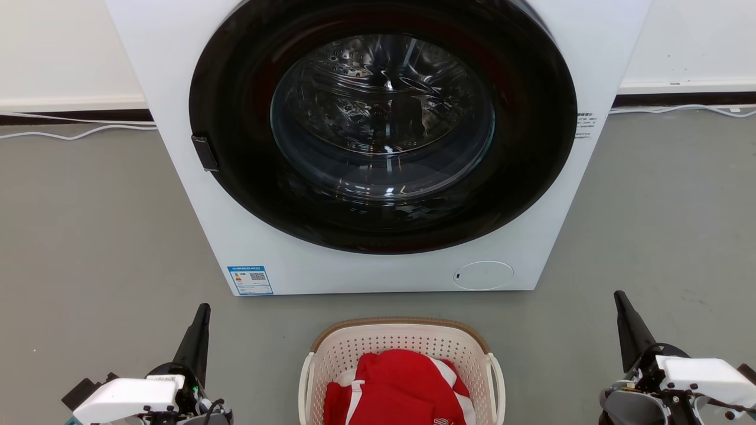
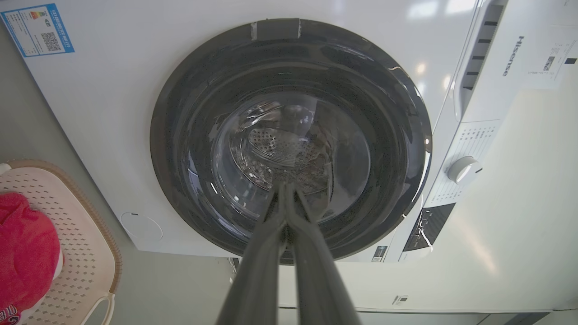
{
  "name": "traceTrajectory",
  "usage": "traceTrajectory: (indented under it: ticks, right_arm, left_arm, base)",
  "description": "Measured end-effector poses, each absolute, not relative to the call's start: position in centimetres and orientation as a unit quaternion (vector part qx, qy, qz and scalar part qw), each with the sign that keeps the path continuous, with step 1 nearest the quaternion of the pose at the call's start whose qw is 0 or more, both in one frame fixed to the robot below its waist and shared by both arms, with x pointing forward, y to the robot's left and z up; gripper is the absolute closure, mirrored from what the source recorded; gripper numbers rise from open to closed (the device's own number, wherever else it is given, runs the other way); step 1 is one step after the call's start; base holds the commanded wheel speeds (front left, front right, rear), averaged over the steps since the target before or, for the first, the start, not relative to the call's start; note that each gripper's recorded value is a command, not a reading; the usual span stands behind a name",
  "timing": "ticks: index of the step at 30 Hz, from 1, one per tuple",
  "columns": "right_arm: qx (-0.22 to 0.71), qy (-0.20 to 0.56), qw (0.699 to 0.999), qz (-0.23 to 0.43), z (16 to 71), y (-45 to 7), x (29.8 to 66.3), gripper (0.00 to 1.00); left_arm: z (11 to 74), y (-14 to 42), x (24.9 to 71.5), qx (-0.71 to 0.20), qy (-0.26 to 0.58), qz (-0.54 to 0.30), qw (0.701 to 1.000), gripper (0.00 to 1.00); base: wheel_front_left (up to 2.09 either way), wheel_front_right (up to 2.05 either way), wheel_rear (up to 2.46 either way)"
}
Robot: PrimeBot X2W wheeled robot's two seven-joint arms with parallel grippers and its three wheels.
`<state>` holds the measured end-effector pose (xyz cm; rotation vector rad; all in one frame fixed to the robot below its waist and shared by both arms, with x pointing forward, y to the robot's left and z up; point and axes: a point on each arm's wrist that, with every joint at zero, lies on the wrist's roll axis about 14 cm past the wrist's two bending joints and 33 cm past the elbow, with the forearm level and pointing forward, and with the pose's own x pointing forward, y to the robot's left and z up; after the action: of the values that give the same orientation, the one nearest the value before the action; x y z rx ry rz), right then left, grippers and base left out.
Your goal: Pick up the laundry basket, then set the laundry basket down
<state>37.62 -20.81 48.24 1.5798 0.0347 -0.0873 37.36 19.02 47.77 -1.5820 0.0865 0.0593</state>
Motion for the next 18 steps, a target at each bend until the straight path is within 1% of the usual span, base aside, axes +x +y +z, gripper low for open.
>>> traceTrajectory:
  ticks: [18]
  right_arm:
    - [0.71, 0.016, 0.703, -0.039, 48.24, -20.81, 37.62, 1.0]
  left_arm:
    - [47.76, 19.02, 37.36, -0.711, 0.039, 0.027, 0.702, 1.0]
  base:
    - [0.0, 0.0, 0.0]
